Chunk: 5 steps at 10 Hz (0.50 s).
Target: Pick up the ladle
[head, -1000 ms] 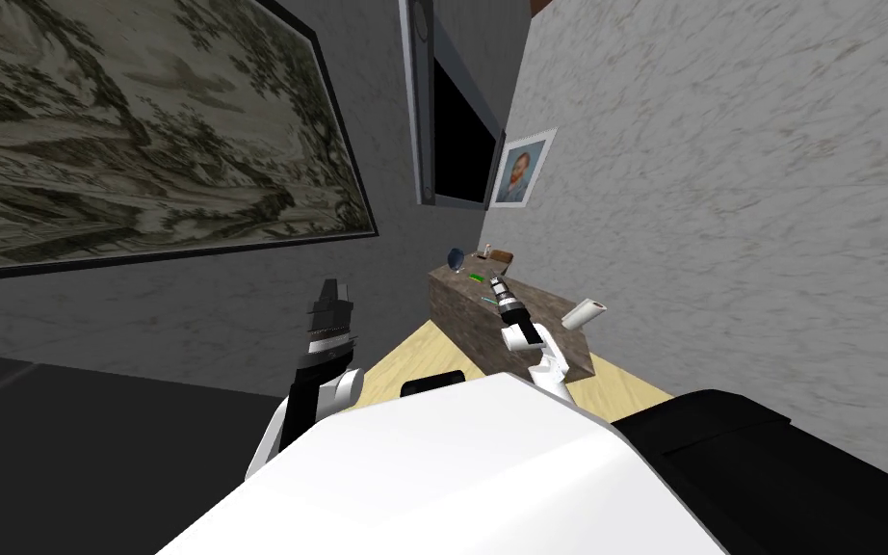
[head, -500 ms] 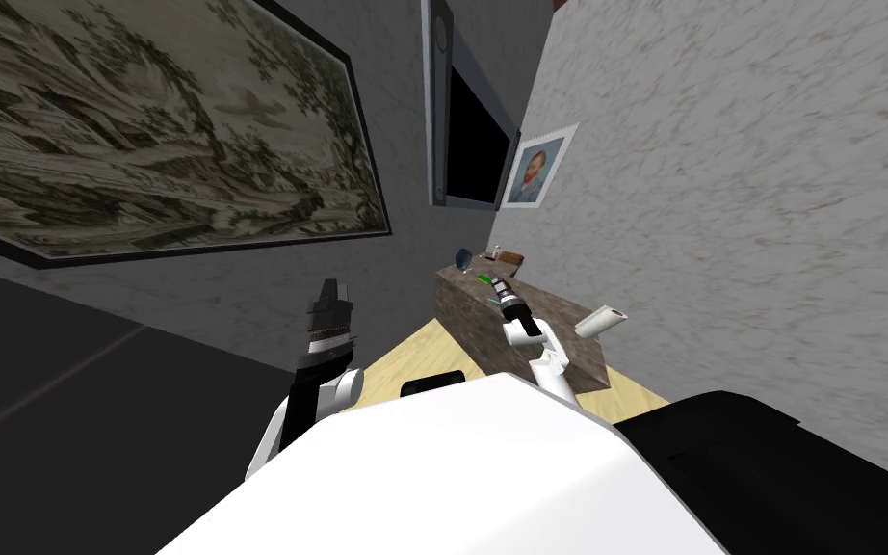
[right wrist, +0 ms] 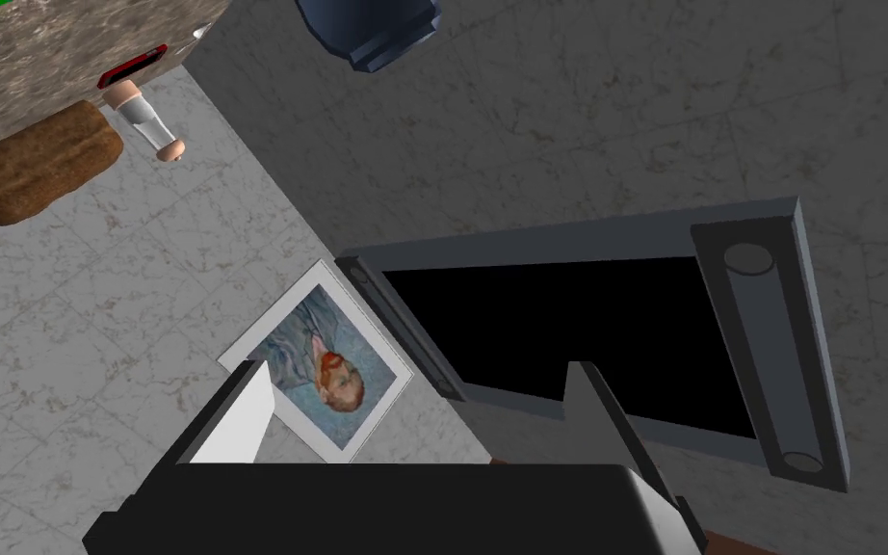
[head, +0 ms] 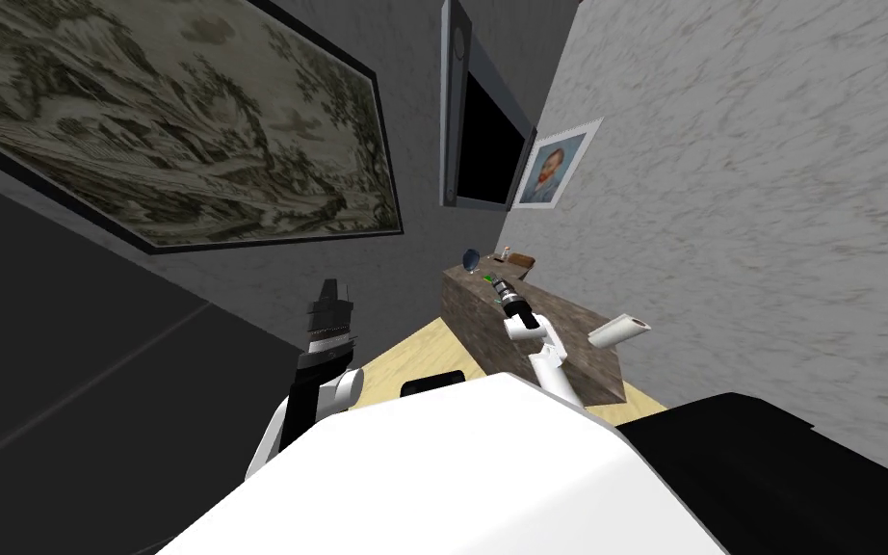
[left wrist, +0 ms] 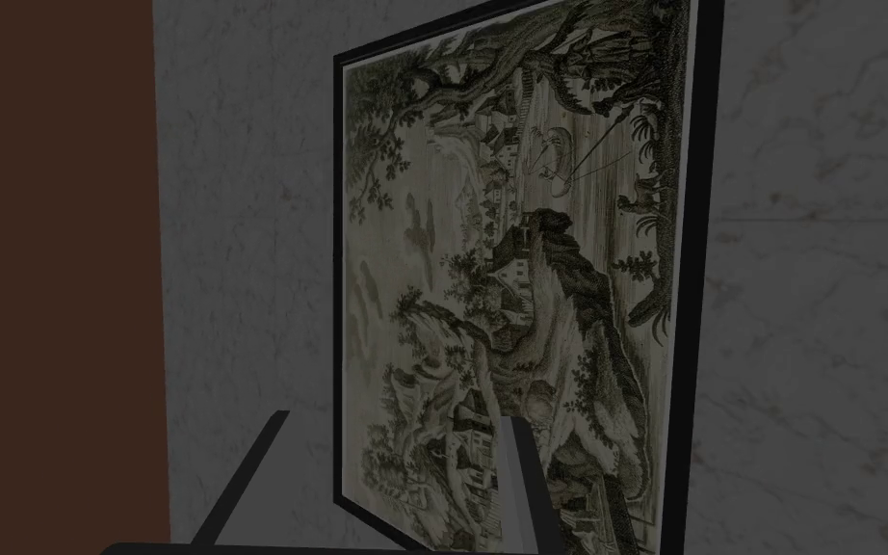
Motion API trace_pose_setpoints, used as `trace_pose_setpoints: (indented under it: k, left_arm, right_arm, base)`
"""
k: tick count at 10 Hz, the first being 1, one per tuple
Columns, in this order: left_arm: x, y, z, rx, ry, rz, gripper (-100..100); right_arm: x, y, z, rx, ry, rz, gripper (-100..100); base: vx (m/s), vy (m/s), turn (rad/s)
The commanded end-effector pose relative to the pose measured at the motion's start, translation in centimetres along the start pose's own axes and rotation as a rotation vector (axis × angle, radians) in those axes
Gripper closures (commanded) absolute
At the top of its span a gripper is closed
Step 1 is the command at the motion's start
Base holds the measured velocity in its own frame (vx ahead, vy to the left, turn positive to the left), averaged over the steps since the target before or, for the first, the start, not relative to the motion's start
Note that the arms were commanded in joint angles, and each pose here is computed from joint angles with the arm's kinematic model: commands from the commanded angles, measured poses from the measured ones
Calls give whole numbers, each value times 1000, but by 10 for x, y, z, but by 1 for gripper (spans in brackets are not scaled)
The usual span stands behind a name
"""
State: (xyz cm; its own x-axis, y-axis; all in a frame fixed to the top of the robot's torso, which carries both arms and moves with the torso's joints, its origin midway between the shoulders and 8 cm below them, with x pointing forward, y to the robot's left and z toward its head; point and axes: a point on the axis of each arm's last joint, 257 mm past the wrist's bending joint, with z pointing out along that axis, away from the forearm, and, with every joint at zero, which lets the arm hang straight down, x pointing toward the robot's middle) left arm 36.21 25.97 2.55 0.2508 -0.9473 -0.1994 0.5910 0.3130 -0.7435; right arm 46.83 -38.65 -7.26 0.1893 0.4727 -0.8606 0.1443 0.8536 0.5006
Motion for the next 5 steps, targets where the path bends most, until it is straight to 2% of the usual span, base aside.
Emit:
trace_pose_setpoints:
  k: [1,2,3,4,5]
  left_arm:
    - [0,0,0,0,0,0,0]
    - [0,0,0,0,0,0,0]
    - [0,0,0,0,0,0,0]
    - [0,0,0,0,0,0,0]
    - [0,0,0,0,0,0,0]
  right_arm:
    - [4,-14,3,46,22,-38,-100]
    - [0,-26,9,79,25,-89,-100]
    - [3,-31,9,98,39,-103,-100]
    - [7,-37,8,119,54,-103,-100]
    - [3,-51,14,158,63,-159,-100]
  base:
    - [-34,-12,129]
    - [-49,-11,219]
    - [-47,-16,137]
    - [-23,-10,-16]
    - [-42,-9,228]
